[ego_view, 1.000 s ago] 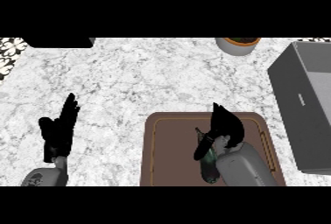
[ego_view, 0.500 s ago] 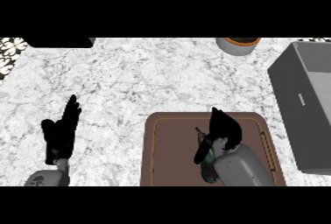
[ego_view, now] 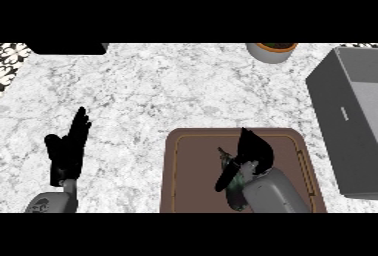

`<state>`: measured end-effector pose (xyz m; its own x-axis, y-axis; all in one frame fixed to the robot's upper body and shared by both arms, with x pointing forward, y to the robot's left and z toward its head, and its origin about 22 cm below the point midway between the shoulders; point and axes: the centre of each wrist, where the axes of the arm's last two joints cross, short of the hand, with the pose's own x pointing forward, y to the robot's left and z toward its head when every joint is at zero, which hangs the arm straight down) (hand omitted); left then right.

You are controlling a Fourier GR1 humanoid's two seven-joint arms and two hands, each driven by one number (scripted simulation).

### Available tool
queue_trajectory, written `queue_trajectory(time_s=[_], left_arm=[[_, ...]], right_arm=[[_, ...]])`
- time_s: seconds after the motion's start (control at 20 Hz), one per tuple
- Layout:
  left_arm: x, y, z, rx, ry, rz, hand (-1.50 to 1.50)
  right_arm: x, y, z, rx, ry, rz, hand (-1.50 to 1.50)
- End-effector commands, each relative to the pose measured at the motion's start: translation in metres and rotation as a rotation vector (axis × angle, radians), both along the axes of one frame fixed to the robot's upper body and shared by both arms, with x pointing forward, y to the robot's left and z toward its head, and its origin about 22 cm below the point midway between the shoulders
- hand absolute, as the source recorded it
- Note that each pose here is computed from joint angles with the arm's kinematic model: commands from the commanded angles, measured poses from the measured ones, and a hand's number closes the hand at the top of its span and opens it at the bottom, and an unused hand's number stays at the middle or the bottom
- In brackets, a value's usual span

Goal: Pick the eggplant from the tray and place it in the cardboard box

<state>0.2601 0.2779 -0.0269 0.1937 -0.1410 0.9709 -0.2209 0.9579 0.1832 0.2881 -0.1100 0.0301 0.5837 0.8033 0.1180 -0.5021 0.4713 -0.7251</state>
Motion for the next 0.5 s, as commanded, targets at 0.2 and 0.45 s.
queue_trajectory(time_s=[0.2, 0.45], left_arm=[[0.004, -0.006, 0.0, 0.01, -0.019, -0.009, 0.0], [0.001, 0.005, 0.002, 0.001, -0.002, 0.015, 0.0]], right_arm=[[0.005, 0.017, 0.002, -0.105, 0.111, -0.12, -1.5], [0.001, 0.017, -0.004, -0.087, 0.008, -0.03, 1.5]])
